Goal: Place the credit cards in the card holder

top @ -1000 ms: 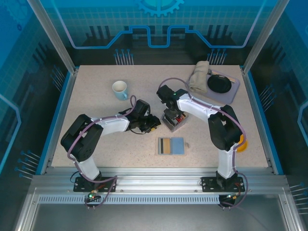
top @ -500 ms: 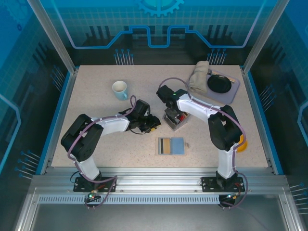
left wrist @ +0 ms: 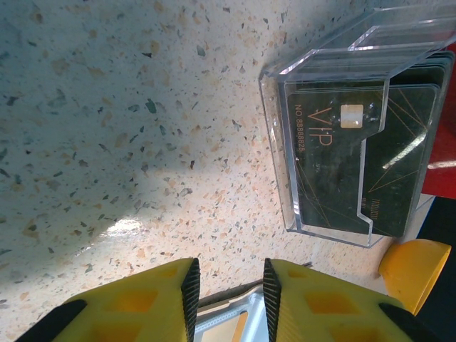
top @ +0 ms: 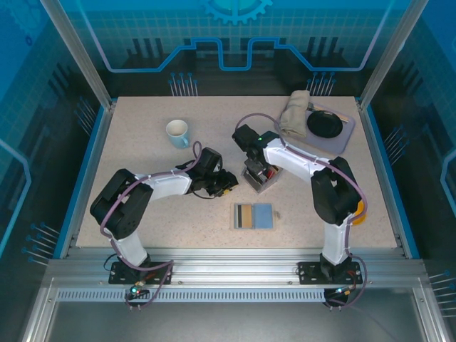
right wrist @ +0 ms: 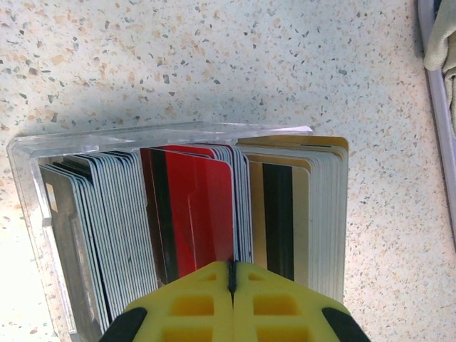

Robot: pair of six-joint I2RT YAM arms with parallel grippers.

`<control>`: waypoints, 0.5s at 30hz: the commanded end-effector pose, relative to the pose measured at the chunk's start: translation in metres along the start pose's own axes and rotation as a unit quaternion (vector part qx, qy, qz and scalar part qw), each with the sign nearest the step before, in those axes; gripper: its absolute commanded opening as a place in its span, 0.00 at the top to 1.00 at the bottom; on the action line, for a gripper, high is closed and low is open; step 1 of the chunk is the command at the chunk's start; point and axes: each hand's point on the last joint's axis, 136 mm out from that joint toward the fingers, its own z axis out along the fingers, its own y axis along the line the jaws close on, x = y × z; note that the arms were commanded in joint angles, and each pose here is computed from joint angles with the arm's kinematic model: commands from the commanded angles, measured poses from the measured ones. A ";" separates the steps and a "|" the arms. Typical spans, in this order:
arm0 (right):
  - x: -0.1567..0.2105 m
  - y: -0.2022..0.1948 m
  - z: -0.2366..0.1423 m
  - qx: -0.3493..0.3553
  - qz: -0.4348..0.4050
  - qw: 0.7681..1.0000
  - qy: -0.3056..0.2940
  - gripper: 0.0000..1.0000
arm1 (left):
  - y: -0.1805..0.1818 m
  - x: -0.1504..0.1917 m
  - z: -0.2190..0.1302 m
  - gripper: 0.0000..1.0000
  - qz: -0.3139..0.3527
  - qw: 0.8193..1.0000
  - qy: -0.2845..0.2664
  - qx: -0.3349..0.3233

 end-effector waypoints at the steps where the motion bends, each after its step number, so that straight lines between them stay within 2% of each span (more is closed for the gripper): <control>1: -0.001 -0.008 -0.013 0.009 0.006 1.000 -0.012 0.95 | -0.006 -0.001 0.000 0.67 -0.004 1.000 0.006 0.012; 9: 0.000 -0.005 -0.027 -0.023 0.012 1.000 -0.018 0.97 | -0.007 -0.002 -0.002 0.67 -0.003 1.000 0.004 0.014; 15: 0.003 0.002 -0.043 -0.077 0.032 0.996 -0.022 1.00 | -0.009 -0.001 -0.004 0.67 0.000 1.000 0.004 0.017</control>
